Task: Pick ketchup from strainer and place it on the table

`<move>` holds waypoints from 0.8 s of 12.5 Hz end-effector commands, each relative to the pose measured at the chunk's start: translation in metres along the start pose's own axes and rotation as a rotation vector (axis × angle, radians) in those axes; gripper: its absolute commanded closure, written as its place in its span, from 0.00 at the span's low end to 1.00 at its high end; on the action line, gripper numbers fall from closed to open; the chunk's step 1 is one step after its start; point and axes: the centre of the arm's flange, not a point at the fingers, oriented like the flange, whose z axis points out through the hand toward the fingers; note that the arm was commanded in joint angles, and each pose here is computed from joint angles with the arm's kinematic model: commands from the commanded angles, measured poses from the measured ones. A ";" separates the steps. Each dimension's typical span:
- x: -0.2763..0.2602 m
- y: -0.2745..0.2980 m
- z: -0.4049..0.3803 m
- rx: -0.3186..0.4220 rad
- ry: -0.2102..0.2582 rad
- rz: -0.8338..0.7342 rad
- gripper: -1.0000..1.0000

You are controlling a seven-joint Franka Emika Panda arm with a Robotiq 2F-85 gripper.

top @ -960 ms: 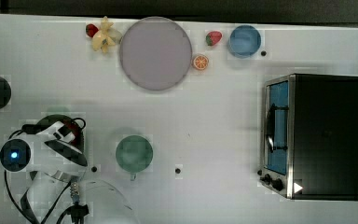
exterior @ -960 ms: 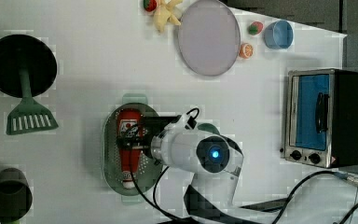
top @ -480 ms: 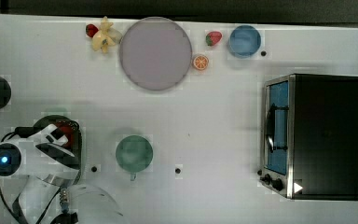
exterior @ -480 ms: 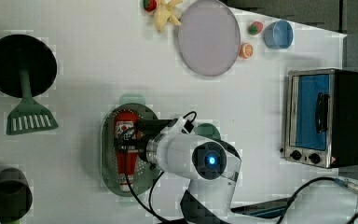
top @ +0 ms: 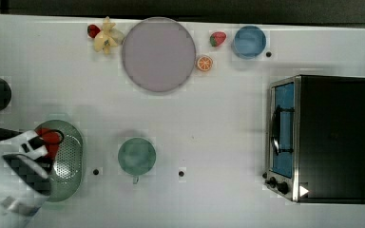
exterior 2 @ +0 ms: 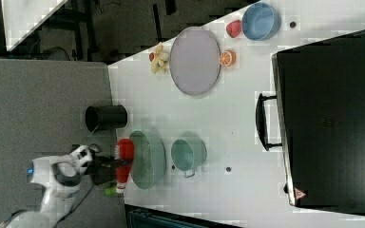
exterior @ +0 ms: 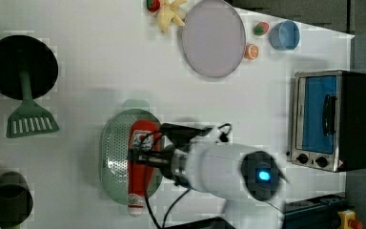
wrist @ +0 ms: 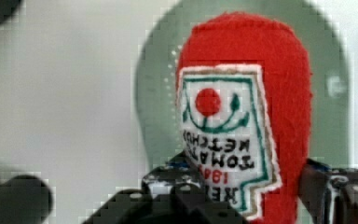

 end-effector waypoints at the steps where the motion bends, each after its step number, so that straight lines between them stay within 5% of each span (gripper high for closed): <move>1: 0.030 0.014 -0.054 -0.014 -0.003 -0.086 0.44; 5: 0.065 0.052 -0.119 -0.107 -0.045 -0.148 0.44; 10: 0.144 0.143 -0.188 -0.104 0.064 -0.132 0.44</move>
